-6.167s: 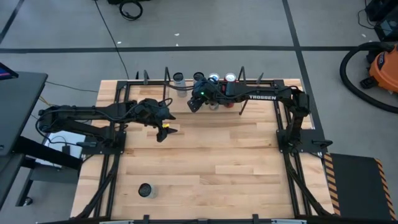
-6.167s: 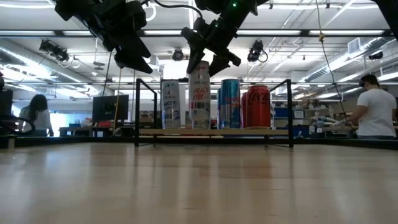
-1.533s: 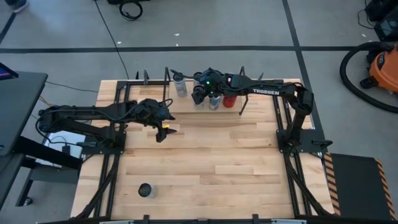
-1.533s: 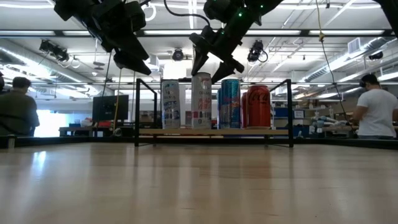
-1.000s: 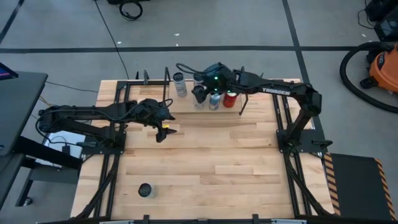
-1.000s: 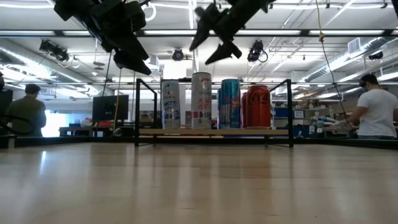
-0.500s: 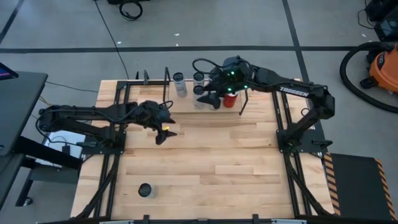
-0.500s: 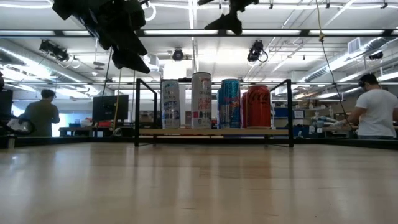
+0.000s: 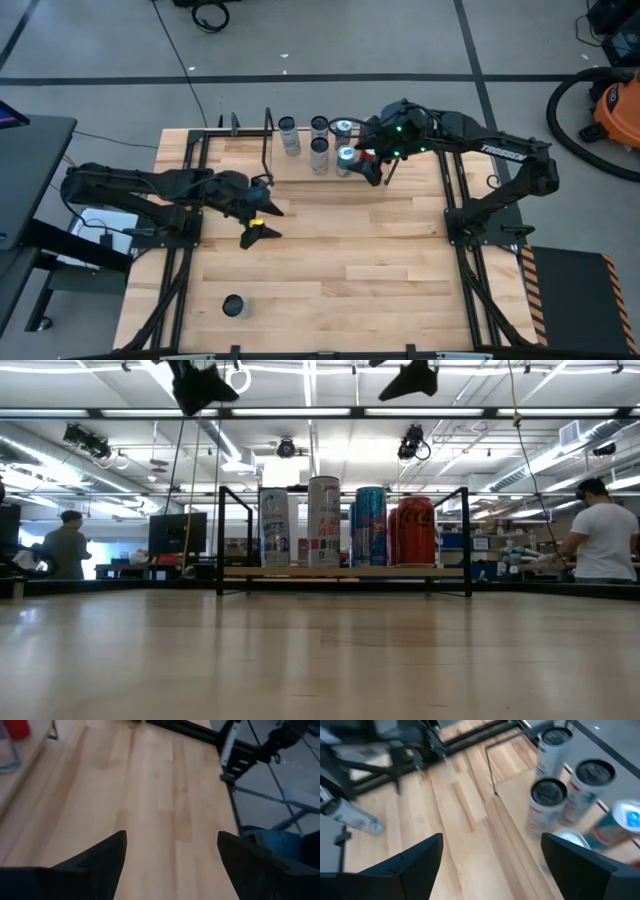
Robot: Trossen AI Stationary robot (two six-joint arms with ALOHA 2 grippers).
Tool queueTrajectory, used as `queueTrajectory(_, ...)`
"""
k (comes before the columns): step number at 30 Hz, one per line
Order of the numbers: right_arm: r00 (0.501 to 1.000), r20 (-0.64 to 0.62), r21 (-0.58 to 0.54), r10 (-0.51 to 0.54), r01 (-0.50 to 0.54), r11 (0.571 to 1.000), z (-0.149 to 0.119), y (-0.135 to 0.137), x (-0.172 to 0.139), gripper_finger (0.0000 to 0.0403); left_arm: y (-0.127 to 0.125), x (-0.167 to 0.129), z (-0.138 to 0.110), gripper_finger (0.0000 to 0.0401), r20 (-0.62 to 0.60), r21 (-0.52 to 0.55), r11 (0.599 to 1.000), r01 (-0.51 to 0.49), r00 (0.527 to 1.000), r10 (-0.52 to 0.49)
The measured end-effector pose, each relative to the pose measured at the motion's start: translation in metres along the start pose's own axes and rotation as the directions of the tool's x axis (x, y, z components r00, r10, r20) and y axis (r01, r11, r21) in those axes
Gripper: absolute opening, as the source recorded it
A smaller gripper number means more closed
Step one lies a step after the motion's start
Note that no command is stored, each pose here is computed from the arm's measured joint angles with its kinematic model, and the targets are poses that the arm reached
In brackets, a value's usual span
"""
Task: Place canned beverage on shelf
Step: Put the white and blue soda can on the shelf aligned with the other white and blue soda can
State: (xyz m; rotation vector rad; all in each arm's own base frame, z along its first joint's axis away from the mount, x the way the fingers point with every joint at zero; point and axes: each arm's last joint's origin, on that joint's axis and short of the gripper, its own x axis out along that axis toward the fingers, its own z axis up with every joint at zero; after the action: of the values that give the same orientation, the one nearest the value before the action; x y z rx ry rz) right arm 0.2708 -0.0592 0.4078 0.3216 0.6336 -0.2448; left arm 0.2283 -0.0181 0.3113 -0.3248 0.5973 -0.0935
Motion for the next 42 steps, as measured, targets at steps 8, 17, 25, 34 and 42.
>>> queueTrajectory(8,0.999,-0.013,-0.025,-0.034,0.034,0.999,-0.007,0.008,-0.013,0.0346,-0.031,-0.015,0.005,0.0314,-0.03,-0.086,0.996,-0.026,0.999,0.023)
queueTrajectory(17,0.997,-0.068,-0.023,-0.047,0.046,0.999,-0.015,0.014,-0.011,0.0346,-0.056,-0.005,-0.01,0.0314,-0.097,-0.237,0.971,-0.02,0.995,-0.003)
queueTrajectory(25,0.997,-0.076,-0.039,-0.033,0.03,0.999,-0.018,0.021,-0.011,0.0346,-0.069,0.016,-0.023,0.0314,-0.184,-0.338,0.94,-0.054,0.983,-0.01)
queueTrajectory(34,0.996,-0.086,-0.062,-0.009,0.004,0.998,-0.021,0.03,-0.011,0.0346,-0.083,0.017,-0.034,0.0314,-0.244,-0.473,0.877,-0.09,0.969,-0.032)
queueTrajectory(42,0.996,-0.094,-0.082,0.003,-0.01,0.997,-0.023,0.034,-0.011,0.0346,-0.085,0.009,-0.055,0.0314,-0.4,-0.544,0.795,-0.268,0.916,0.035)
